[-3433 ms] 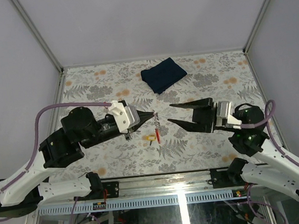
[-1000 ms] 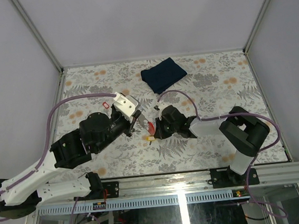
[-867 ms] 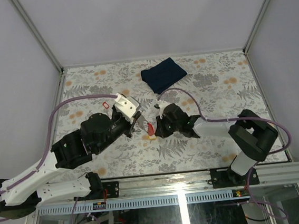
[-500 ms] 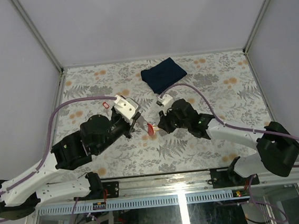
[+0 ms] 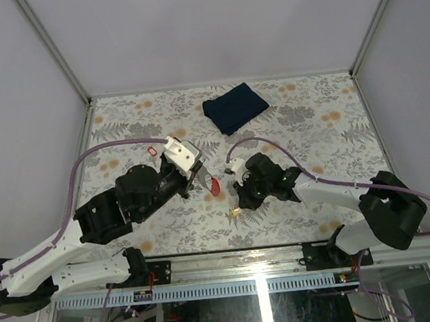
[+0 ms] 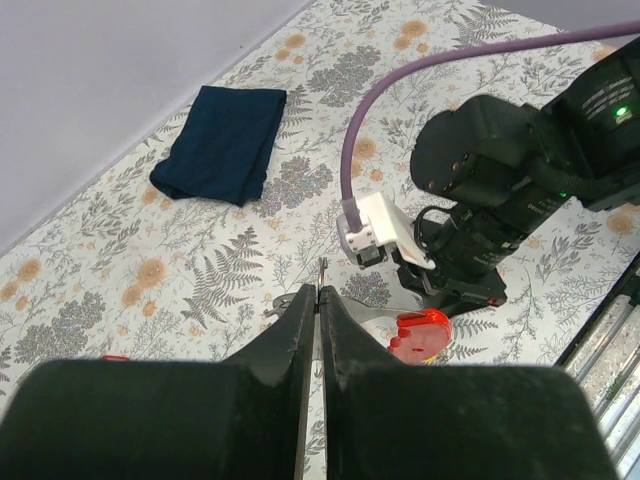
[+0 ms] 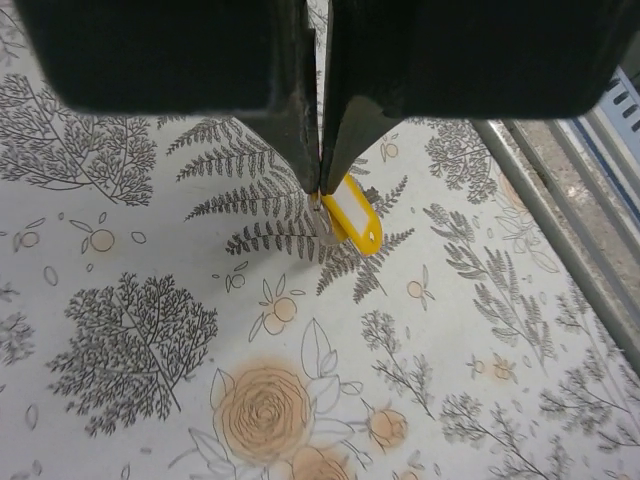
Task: Put the keys on the keyring
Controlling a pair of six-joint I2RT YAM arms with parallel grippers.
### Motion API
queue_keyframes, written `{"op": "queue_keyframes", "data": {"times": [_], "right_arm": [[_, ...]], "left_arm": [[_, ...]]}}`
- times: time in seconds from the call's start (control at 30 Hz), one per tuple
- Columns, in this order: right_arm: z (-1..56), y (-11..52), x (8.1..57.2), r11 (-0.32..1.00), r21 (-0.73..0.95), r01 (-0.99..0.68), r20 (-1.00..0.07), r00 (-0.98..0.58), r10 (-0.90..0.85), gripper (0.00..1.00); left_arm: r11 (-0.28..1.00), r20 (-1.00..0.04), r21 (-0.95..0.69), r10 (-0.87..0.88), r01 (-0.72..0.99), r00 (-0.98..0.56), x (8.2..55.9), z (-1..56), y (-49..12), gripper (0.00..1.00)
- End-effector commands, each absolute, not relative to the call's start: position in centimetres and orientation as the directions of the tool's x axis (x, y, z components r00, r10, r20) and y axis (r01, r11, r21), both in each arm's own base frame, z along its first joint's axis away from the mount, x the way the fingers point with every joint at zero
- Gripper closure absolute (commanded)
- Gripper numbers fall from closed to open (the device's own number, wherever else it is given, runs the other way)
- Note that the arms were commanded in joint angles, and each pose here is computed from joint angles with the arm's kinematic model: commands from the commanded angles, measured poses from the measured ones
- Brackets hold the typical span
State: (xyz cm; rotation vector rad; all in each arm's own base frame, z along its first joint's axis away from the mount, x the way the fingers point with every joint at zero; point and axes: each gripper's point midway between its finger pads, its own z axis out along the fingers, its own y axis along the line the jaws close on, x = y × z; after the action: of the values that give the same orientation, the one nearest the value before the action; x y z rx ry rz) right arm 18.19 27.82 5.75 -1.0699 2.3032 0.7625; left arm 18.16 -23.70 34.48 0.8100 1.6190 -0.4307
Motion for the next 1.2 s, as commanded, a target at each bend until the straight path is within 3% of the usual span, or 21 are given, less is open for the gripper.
{"op": "queue_keyframes", "data": {"times": [0.0,0.17,0.3,0.4,0.6,0.93,1.17], "right_arm": [[4.8,29.4,18.9,0.534,0.312,-0.785,-0.654,-0.586,-0.479,0.99],[3.4,29.9,19.8,0.564,0.308,-0.767,-0.654,-0.600,-0.460,0.95],[3.3,29.6,20.0,0.577,0.296,-0.761,-0.659,-0.600,-0.453,0.74],[4.0,29.2,20.2,0.595,0.278,-0.754,-0.674,-0.594,-0.438,0.65],[4.5,28.3,20.5,0.640,0.256,-0.724,-0.666,-0.612,-0.426,0.64],[4.4,29.6,19.2,0.578,0.334,-0.745,-0.636,-0.631,-0.445,0.63],[4.4,29.2,20.0,0.607,0.283,-0.742,-0.622,-0.624,-0.473,0.57]], "left_arm": [[0.705,-0.981,0.136,0.194,0.696,-0.004,18.7,36.7,-24.3,1.00],[0.701,-0.980,0.132,0.199,0.701,-0.015,18.6,36.7,-24.5,1.00],[0.701,-0.980,0.124,0.196,0.702,-0.023,18.4,36.6,-24.4,1.00],[0.703,-0.981,0.119,0.193,0.701,-0.027,18.4,36.6,-24.3,1.00],[0.699,-0.979,0.124,0.203,0.705,-0.029,18.5,36.3,-24.6,1.00],[0.700,-0.977,0.126,0.209,0.703,-0.033,18.6,36.1,-24.6,1.00],[0.700,-0.977,0.127,0.210,0.703,-0.032,18.5,36.1,-24.6,1.00]]}}
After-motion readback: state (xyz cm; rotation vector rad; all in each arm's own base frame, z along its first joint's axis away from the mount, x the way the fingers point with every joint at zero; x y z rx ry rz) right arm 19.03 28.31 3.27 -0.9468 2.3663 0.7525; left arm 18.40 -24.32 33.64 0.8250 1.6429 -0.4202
